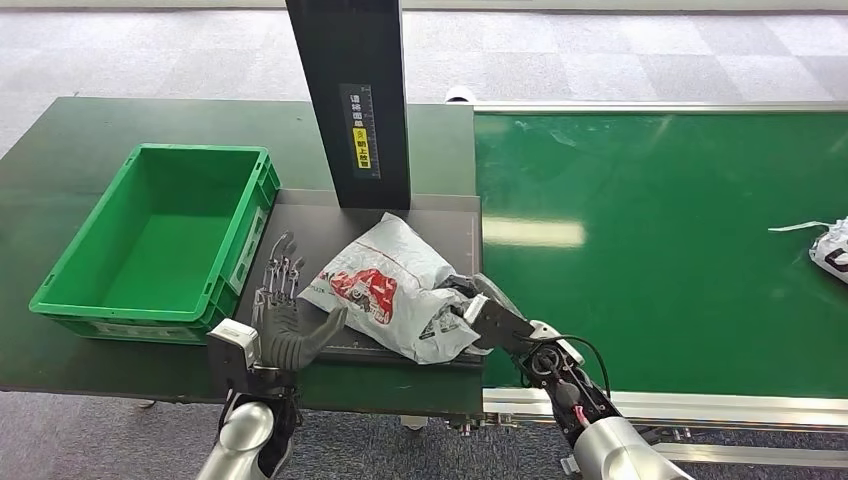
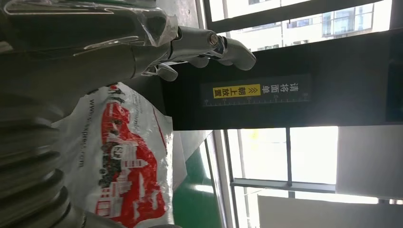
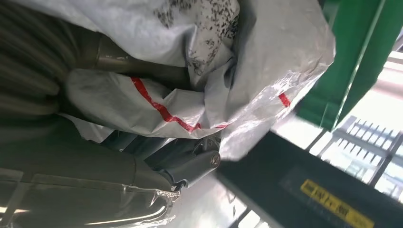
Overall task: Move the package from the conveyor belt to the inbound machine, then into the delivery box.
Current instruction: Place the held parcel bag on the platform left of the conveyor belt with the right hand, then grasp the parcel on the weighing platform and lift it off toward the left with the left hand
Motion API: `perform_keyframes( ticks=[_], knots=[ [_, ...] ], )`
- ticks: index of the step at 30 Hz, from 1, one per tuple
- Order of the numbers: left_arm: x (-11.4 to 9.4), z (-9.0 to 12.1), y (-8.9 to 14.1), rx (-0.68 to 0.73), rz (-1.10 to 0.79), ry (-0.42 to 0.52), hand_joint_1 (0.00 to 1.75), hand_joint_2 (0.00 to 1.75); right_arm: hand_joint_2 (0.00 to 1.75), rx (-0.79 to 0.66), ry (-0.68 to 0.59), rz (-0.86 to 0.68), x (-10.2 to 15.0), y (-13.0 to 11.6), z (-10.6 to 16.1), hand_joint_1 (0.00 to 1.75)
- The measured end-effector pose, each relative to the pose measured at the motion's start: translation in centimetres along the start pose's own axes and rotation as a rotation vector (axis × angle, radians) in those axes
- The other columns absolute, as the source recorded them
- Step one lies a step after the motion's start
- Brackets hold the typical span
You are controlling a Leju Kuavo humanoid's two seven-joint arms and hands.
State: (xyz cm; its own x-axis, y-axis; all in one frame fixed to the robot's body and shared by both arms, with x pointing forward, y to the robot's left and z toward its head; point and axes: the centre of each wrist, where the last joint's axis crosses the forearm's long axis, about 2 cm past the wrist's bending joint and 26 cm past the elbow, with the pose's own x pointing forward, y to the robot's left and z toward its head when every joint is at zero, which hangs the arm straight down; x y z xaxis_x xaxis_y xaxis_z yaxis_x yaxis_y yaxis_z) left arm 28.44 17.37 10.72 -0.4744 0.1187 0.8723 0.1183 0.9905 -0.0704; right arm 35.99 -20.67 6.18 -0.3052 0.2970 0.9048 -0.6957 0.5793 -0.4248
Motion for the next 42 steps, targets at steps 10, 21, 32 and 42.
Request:
perform_keyframes(
  ticks=[10, 21, 32, 42],
  knots=[
    [0.0, 0.4, 0.2, 0.006, -0.007, 0.002, 0.0, 1.75, 1.75, -0.123, -0.094, -0.435, 0.1, 0.6, 0.8, 0.0],
    [0.0, 0.4, 0.3, -0.01, -0.025, 0.007, 0.0, 1.75, 1.75, -0.15, -0.171, -0.651, -0.6, 1.5, 2.5, 0.0],
    [-0.3, 1.6, 1.0, -0.058, -0.111, 0.051, 0.0, 1.75, 1.75, -0.342, -0.231, -0.526, 1.0, 0.7, 4.8, 0.0],
    [0.3, 2.7, 1.8, -0.041, -0.177, 0.057, 0.0, 1.75, 1.75, -0.64, -0.158, -0.382, 1.6, 0.0, 9.9, 0.0]
  ],
)
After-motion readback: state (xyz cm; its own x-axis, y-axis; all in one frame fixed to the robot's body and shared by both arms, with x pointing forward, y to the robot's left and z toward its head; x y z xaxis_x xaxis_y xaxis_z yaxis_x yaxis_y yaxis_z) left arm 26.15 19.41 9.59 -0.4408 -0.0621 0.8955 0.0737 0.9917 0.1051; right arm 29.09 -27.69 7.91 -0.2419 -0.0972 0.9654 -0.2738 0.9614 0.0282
